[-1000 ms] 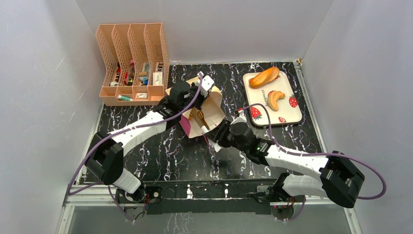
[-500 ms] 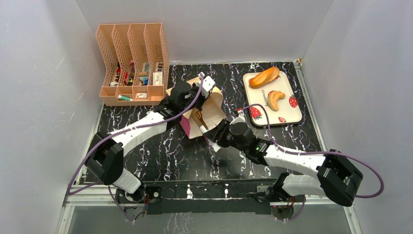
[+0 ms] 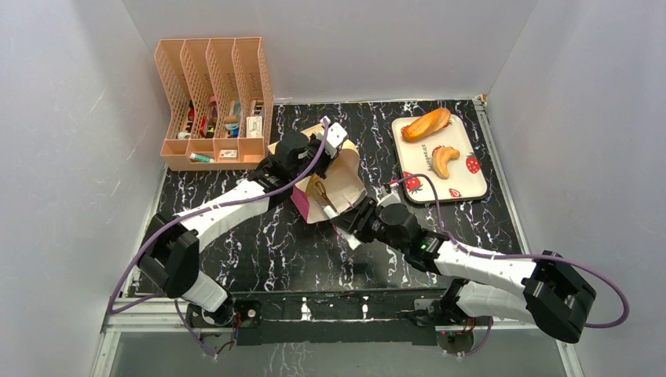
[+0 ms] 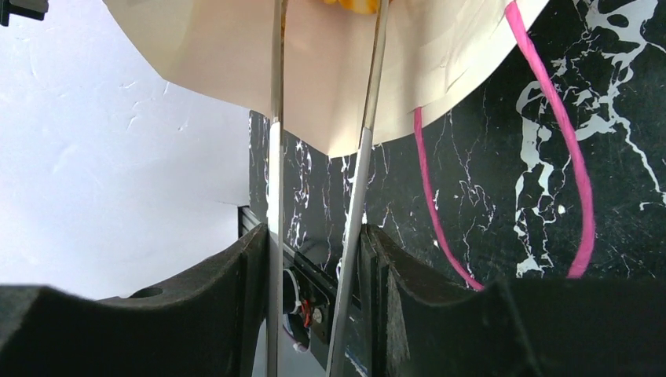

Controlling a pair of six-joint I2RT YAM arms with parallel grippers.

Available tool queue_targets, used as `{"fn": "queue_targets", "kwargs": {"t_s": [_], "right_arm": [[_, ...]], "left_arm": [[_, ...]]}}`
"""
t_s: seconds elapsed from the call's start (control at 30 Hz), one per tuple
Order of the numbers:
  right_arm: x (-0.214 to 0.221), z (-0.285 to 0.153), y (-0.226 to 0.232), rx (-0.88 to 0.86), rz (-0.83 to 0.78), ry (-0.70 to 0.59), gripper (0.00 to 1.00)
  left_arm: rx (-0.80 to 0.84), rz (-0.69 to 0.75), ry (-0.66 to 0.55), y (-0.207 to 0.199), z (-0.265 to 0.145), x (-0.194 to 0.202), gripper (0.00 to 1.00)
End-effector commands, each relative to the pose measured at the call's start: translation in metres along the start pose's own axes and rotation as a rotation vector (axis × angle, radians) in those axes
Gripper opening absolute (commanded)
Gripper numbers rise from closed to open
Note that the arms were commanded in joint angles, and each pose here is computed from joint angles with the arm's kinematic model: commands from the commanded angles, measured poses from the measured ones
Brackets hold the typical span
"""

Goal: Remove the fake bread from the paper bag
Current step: Take out the fake bread from the paper bag.

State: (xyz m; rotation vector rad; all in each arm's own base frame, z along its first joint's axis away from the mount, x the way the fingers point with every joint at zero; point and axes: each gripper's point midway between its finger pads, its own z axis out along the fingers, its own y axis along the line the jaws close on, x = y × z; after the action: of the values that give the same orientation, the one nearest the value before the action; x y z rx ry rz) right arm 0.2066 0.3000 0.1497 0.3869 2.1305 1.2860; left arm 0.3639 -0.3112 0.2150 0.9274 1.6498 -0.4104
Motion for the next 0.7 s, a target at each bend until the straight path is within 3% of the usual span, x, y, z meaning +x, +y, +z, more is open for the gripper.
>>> {"fn": "queue_targets", "kwargs": {"t_s": [0.0, 0.67], "right_arm": [[-0.013, -0.006, 0.033, -0.128, 0.025, -0.045, 0.41], [-0.013, 0.018, 0.021, -0.057, -0.038, -0.052, 0.45]], "left_arm": [[0.016, 0.009, -0.086, -0.002, -0.004, -0.034, 0.0], [0.038, 0.015, -0.086, -0.01, -0.002, -0.035, 0.0]]}}
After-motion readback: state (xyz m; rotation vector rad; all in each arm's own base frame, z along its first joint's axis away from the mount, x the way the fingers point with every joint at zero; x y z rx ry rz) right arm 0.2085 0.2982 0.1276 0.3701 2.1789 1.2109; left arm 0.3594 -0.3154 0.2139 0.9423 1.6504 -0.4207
